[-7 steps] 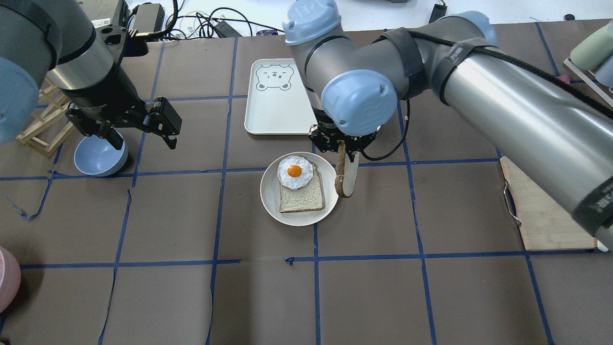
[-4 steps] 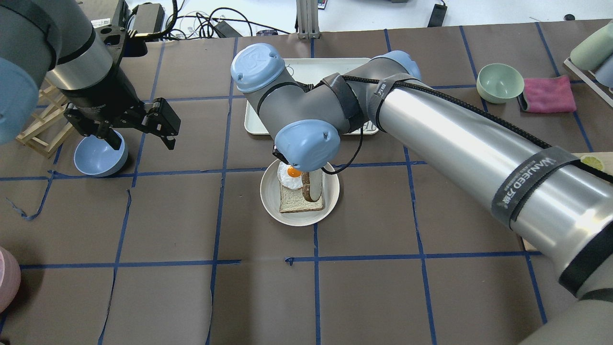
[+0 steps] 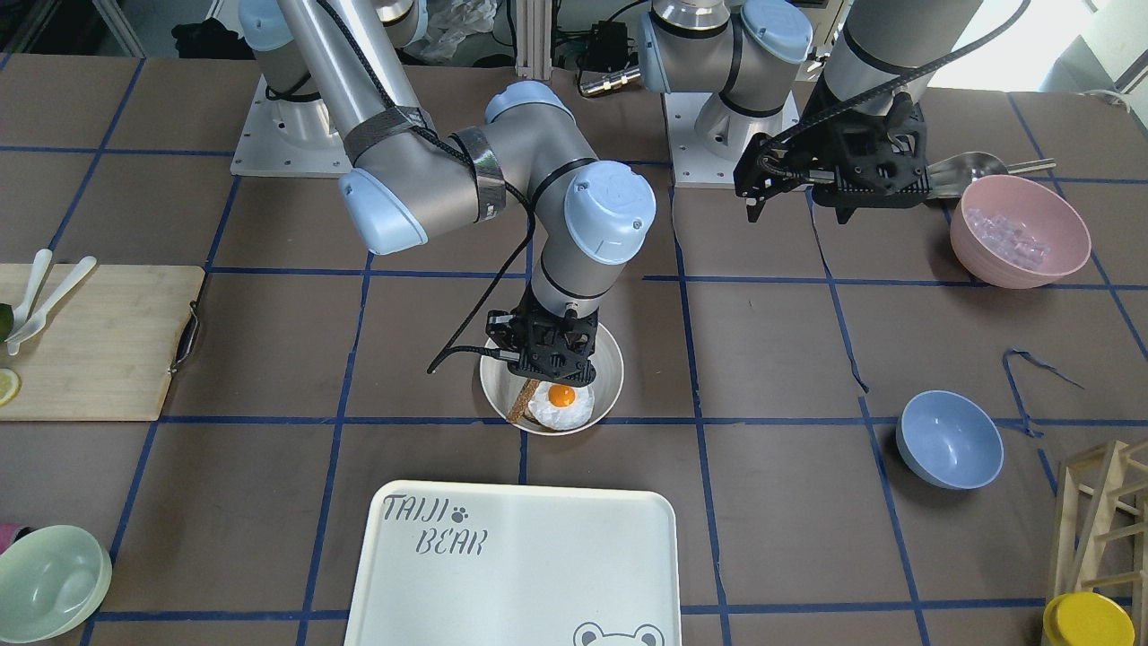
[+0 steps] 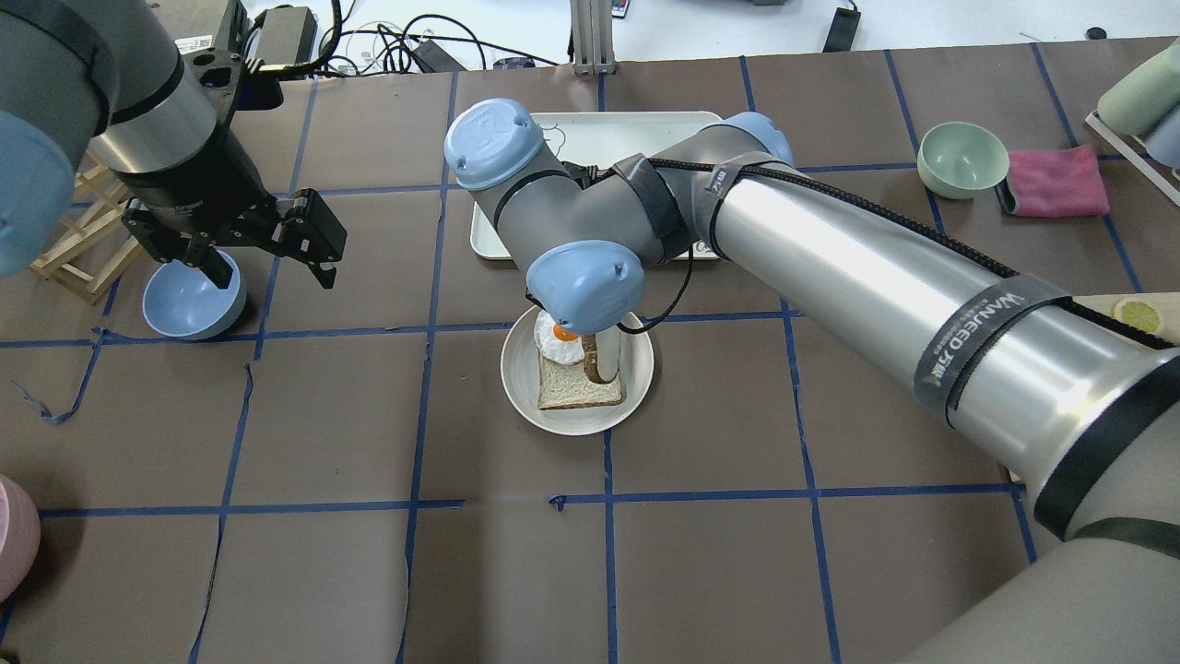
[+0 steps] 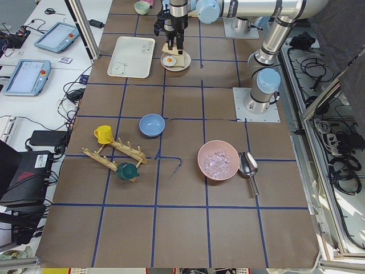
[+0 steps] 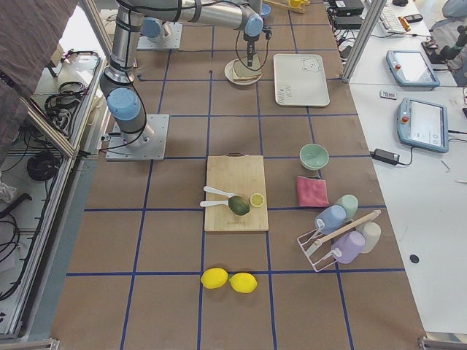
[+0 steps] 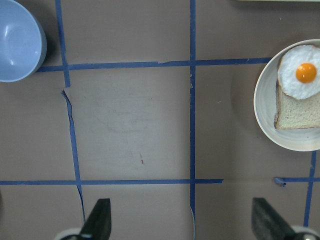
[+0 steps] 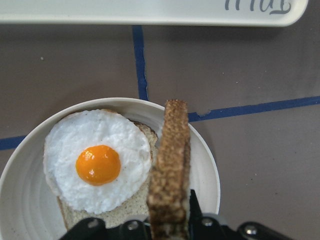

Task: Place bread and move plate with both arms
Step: 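Lay the bread slice on top of the egg and open the right gripper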

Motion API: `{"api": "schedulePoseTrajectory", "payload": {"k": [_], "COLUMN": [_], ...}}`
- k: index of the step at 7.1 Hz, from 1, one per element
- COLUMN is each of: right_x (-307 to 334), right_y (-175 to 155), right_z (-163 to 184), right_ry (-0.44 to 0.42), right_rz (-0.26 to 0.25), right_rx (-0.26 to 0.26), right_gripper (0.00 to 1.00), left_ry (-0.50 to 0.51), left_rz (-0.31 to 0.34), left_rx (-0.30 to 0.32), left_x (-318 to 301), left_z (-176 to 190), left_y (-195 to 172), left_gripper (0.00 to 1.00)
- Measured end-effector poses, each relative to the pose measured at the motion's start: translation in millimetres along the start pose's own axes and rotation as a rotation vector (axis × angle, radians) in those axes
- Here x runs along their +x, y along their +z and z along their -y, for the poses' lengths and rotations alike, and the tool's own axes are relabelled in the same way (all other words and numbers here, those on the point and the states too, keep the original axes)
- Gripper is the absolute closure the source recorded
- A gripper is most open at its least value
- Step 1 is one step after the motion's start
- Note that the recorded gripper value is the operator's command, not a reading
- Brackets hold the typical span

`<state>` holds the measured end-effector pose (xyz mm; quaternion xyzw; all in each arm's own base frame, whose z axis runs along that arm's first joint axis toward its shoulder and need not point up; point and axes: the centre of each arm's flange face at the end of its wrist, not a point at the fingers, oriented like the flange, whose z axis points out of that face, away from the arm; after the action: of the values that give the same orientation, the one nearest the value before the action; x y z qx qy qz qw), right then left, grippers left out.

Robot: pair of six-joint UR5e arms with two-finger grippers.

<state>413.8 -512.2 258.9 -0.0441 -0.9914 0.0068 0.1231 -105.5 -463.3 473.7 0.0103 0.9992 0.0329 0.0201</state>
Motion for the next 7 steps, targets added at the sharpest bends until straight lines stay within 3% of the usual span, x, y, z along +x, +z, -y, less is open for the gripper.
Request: {"api": "schedulePoseTrajectory", "payload": {"k": [1, 2, 3, 4, 7], "right_x": [-0.5, -1.0, -1.3, -1.7, -2.1], "right_y": [1.2, 1.4, 0.2, -1.6, -7.2], "right_z": [-0.2, -0.5, -1.2, -2.0, -2.5], "right_ry": [0.001, 0.004, 0.013, 0.021, 0.04], "right_rz": [0.001, 0.005, 0.014, 0.025, 0.049], "right_rx": [-0.003, -0.007, -0.01, -0.014, -0.021], "right_gripper": [0.52, 0.26, 0.07, 0.0, 0.0], "left_ry": [0.0, 0.0, 0.0, 0.0, 0.0], "left_rz": [0.003, 0.009, 0.012, 0.013, 0.014], "left_rx": [-0.003, -0.005, -0.006, -0.006, -0.006], "left_x": [-0.3, -0.8, -1.1, -1.1, -1.3], "left_z": [-0.5, -0.9, -0.9, -0.9, -1.0], "left_y": [1.3, 2.1, 2.4, 2.7, 2.7], "left_gripper": [0.0, 0.0, 0.0, 0.0, 0.0]}}
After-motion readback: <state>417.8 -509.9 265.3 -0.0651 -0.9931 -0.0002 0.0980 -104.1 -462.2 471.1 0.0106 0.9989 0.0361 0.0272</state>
